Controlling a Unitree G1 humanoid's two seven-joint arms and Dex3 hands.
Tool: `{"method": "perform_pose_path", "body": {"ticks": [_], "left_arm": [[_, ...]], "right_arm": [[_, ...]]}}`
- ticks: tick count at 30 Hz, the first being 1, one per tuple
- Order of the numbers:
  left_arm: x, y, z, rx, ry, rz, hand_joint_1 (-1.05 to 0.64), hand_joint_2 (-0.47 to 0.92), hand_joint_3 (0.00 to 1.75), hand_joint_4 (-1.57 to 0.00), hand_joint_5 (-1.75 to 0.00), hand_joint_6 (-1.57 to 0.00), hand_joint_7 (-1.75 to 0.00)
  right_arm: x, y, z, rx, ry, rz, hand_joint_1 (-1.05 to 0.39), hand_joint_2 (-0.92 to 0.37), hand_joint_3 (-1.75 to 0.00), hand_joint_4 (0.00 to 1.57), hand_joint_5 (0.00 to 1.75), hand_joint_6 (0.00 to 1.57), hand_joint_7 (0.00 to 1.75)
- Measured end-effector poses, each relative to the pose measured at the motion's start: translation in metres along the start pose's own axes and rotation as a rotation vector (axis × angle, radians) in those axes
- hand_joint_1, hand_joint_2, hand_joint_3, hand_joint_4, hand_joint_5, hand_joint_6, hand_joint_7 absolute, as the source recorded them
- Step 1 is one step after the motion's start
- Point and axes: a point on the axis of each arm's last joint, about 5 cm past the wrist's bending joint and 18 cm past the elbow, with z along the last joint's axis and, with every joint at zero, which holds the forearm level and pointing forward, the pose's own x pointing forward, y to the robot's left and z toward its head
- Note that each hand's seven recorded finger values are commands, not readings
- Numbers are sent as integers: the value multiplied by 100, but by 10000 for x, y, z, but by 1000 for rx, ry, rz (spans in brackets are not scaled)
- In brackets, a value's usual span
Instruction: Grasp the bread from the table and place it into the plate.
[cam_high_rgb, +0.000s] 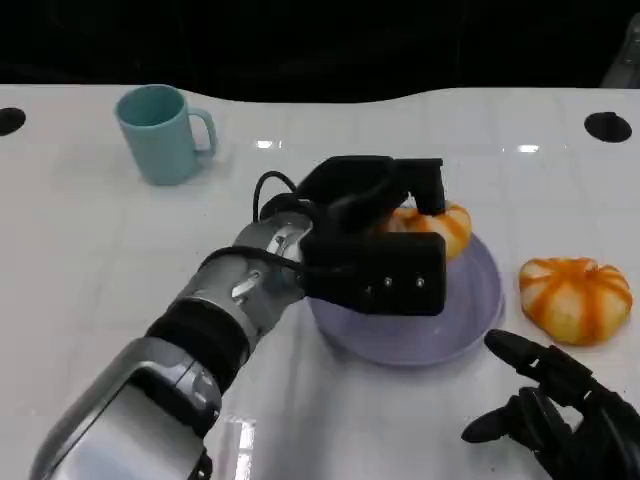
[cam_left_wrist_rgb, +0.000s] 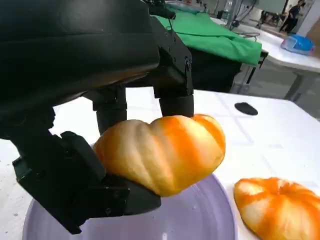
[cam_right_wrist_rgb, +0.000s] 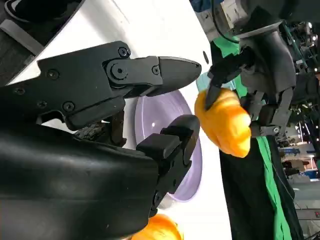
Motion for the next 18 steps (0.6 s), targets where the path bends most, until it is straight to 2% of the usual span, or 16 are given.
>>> {"method": "perform_pose_path", "body": {"ticks": [3,5,6,8,9,10,11,13,16,17,18], "left_arm": [[-6,-33,-17,8,12,-19,-19,73,52,-84,-175,-65,-175],[-11,-42,-31,8,18,-25,-24,79,34,-77,-175,-79,-105],[-14,-44,-37,4,18,-30,-26,86,20,-73,-153,-86,-64],[-14,-31,-43,1,12,-59,-27,91,11,-72,-139,-92,-36],[-14,-24,-45,2,9,-70,-29,91,10,-67,-130,-88,-29],[-13,-19,-44,1,7,-72,-33,92,9,-61,-107,-80,-18],[-10,-13,-42,1,5,-79,-36,92,9,-58,-92,-75,-11],[-3,3,-40,2,4,-102,-38,92,9,-57,-84,-73,-7],[-2,7,-43,1,7,-116,-38,92,9,-57,-81,-72,-5],[-3,7,-44,1,7,-116,-47,92,16,-46,-74,-63,-4],[-3,8,-44,0,7,-118,-65,92,33,-24,-59,-44,-2]], "right_arm": [[0,4,7,-2,-3,-2,-75,-92,-34,74,114,95,37],[1,5,9,-1,-3,-1,-75,-92,-34,74,114,95,37],[0,5,10,-1,-4,-1,-75,-92,-34,74,114,95,37],[1,6,11,-2,-4,-1,-75,-92,-34,73,114,95,37],[2,7,11,-2,-4,0,-75,-92,-34,73,114,94,37],[1,7,11,-2,-4,-1,-75,-92,-34,73,114,94,37],[1,7,11,-2,-4,-1,-74,-92,-34,73,114,94,37],[2,7,12,-1,-3,0,-74,-92,-34,73,114,93,37],[2,7,10,3,2,1,-74,-92,-34,73,113,93,37],[2,7,10,3,2,1,-74,-92,-34,73,114,93,37],[2,8,11,3,3,1,-74,-92,-34,73,114,94,37]]}}
